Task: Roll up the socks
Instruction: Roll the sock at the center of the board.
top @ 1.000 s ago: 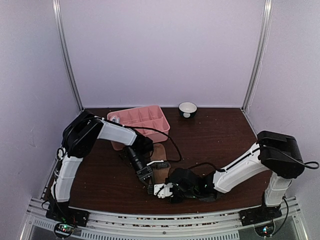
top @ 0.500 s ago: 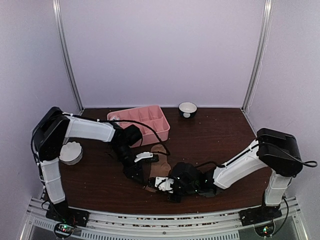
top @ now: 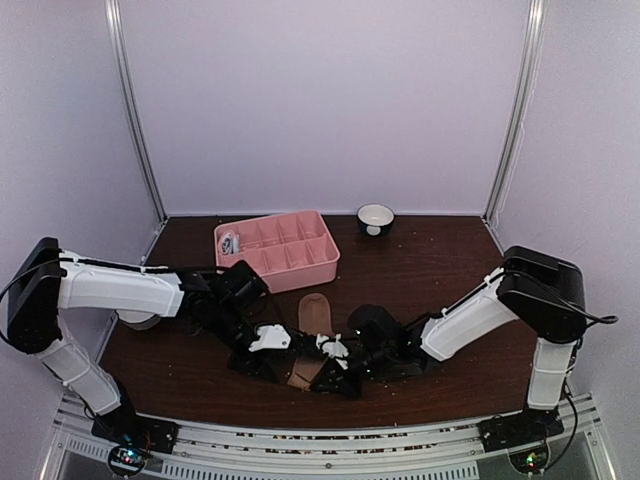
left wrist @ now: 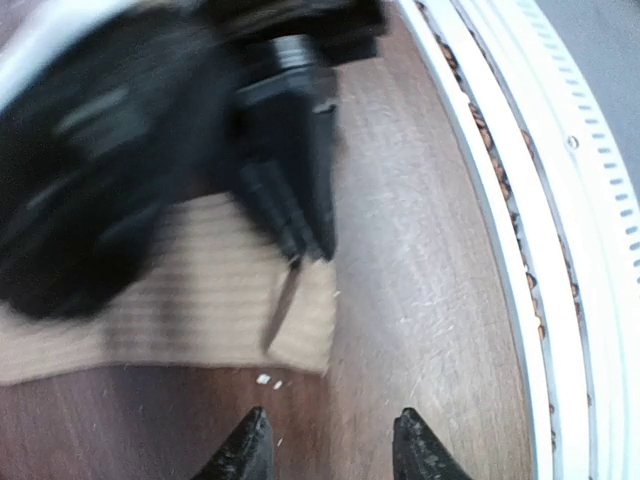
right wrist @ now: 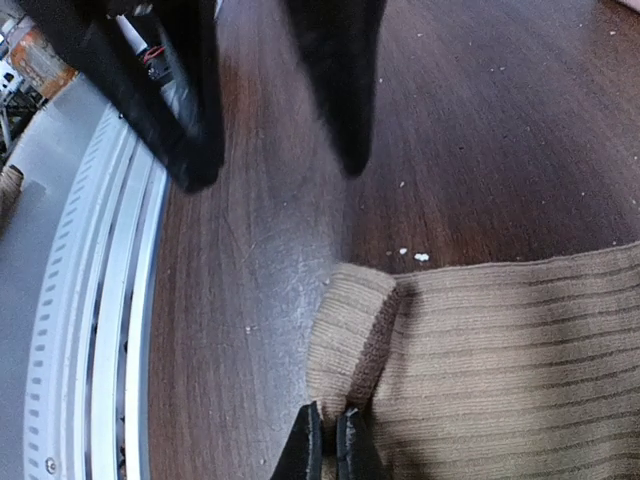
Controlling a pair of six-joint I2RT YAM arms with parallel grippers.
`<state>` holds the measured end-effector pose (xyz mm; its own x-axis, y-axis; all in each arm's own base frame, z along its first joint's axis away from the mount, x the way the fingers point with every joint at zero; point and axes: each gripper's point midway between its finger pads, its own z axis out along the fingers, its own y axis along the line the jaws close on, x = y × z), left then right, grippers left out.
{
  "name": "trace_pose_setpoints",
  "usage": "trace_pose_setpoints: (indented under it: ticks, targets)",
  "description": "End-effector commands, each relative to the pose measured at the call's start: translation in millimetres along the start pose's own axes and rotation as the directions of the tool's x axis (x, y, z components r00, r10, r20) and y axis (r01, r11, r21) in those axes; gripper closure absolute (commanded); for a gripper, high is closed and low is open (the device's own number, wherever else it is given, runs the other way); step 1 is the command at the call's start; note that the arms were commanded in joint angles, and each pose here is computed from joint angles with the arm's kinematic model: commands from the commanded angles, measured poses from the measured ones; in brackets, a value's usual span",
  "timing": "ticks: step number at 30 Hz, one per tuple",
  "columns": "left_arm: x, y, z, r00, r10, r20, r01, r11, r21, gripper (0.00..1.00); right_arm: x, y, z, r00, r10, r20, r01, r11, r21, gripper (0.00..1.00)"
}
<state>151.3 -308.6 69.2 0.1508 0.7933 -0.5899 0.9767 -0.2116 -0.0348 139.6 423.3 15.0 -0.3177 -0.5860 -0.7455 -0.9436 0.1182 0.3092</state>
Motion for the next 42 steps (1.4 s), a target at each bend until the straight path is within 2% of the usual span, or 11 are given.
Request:
trace_pose_setpoints:
  ticks: [1,14,22,26,27,28,29,30,33,37,42]
  targets:
    - [-7.5,2.0,21.2,0.985,0.17,-0.042,-0.173,0.983,-0.068,0.59,140.9,6.4,-4.2,0.848,0.337,-0.409,-0.345,0.937,0.056,1.0]
    - [-3.5,27.0,58.9,0.972,0.156,-0.175,-0.174,0.98,-0.095,0.64,142.1,2.0,-6.1,0.826,0.428,-0.368,-0.438,0.897,0.059,1.0]
    - [-2.7,26.0,61.7,0.97,0.15,-0.194,-0.17,0.981,-0.093,0.71,141.9,-1.6,-7.2,0.817,0.456,-0.354,-0.466,0.883,0.06,1.0]
    - [-9.8,18.1,48.2,0.973,0.161,-0.167,-0.177,0.98,-0.089,0.58,145.6,-2.1,-7.1,0.809,0.464,-0.361,-0.475,0.878,0.064,1.0]
    - [-13.2,14.3,41.9,0.973,0.168,-0.156,-0.182,0.98,-0.083,0.45,146.8,-2.0,-7.3,0.807,0.465,-0.365,-0.476,0.877,0.065,1.0]
    - [-15.6,10.3,37.6,0.974,0.176,-0.145,-0.188,0.979,-0.074,0.17,148.4,-2.9,-7.6,0.803,0.469,-0.367,-0.478,0.875,0.071,1.0]
    - [-18.2,4.9,33.9,0.974,0.184,-0.129,-0.193,0.979,-0.059,0.04,149.0,-2.9,-7.6,0.802,0.47,-0.37,-0.479,0.875,0.072,1.0]
    - [-21.7,-0.6,30.7,0.975,0.192,-0.109,-0.198,0.979,-0.042,0.02,150.3,-3.4,-7.9,0.799,0.471,-0.374,-0.48,0.874,0.076,1.0]
    - [-28.0,-7.3,30.6,0.975,0.204,-0.086,-0.206,0.978,-0.02,0.05,152.2,-4.5,-8.1,0.793,0.478,-0.378,-0.485,0.87,0.083,1.0]
    - [-27.6,-4.0,45.4,0.971,0.213,-0.109,-0.216,0.976,-0.015,0.23,151.9,-5.6,-6.2,0.788,0.485,-0.38,-0.492,0.866,0.084,1.0]
    - [-18.1,3.1,57.8,0.969,0.197,-0.151,-0.203,0.979,-0.029,0.36,153.4,-5.8,-7.0,0.782,0.489,-0.386,-0.497,0.864,0.087,1.0]
